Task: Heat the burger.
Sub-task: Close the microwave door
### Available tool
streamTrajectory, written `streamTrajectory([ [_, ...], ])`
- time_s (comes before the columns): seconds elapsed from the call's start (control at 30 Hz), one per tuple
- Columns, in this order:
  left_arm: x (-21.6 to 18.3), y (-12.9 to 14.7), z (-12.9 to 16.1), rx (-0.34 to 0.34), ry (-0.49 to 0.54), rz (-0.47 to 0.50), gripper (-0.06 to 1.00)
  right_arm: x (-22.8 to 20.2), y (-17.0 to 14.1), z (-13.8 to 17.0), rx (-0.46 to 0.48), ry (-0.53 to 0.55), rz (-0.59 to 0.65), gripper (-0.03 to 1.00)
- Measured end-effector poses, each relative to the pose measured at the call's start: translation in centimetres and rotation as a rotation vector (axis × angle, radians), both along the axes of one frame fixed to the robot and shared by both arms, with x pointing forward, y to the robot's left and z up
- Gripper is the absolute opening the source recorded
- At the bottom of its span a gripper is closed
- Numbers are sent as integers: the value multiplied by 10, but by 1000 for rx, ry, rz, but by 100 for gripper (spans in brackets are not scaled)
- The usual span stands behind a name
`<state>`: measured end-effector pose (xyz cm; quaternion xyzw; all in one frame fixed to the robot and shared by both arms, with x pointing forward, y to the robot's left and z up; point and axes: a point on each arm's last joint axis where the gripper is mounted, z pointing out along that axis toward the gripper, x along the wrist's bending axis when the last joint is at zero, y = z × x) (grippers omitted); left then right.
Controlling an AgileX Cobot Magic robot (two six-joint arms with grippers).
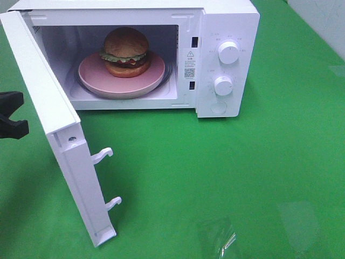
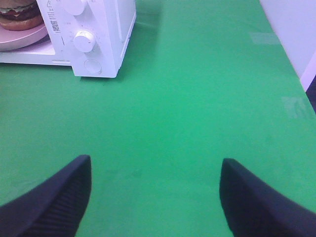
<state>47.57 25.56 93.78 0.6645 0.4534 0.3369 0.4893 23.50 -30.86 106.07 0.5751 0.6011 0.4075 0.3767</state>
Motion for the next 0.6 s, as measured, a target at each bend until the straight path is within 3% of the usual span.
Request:
streamTrajectory([
  [0.27, 10, -17, -7, -8, 14, -22, 0, 0, 0, 0, 0, 0, 0, 72],
  [0.6, 26, -51, -8, -16, -7, -129, 0, 0, 0, 0, 0, 0, 0, 72],
])
